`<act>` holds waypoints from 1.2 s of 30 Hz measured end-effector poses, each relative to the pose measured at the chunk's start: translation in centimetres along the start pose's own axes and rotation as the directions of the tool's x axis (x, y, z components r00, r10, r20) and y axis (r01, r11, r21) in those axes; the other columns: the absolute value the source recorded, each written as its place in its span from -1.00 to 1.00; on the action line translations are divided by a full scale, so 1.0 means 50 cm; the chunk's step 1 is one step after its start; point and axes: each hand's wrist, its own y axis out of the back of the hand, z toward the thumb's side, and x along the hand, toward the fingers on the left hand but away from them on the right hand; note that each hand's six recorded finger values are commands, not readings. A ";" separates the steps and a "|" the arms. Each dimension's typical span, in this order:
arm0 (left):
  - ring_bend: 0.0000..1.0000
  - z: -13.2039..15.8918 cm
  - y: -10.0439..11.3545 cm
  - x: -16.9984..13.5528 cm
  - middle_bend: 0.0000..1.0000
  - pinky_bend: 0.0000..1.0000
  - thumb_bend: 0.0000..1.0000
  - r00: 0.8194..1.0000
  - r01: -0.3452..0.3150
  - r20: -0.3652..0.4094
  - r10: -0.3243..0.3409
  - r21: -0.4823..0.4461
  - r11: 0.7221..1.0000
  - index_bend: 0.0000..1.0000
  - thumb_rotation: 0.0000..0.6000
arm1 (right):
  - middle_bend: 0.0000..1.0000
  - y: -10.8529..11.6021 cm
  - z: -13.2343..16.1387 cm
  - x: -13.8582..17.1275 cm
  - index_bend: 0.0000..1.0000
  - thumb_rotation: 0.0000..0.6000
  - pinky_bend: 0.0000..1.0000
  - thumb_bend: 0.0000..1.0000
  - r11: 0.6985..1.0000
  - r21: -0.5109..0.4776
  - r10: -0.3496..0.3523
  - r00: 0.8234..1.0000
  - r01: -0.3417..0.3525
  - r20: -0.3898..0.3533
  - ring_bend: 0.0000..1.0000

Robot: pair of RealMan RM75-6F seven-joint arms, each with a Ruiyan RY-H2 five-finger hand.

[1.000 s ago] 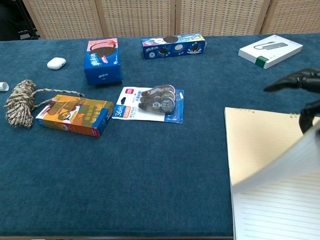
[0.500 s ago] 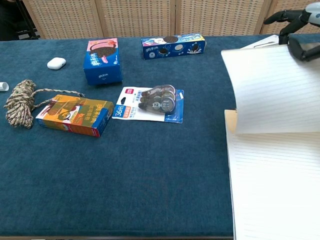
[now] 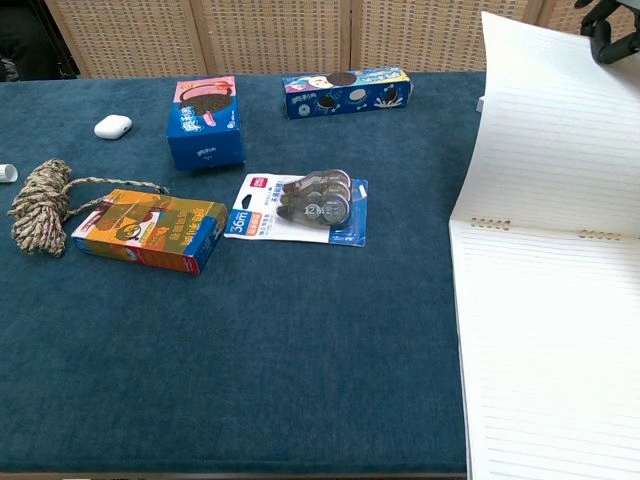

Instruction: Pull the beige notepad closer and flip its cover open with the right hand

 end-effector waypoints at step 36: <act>-1.00 -0.004 0.024 -0.042 -1.00 -1.00 -1.00 0.996 -0.083 0.014 0.083 -0.008 0.997 -1.00 1.00 | -1.00 0.056 -0.075 0.262 -1.00 1.00 -1.00 -0.88 0.971 0.100 -0.202 0.969 0.217 -0.140 -1.00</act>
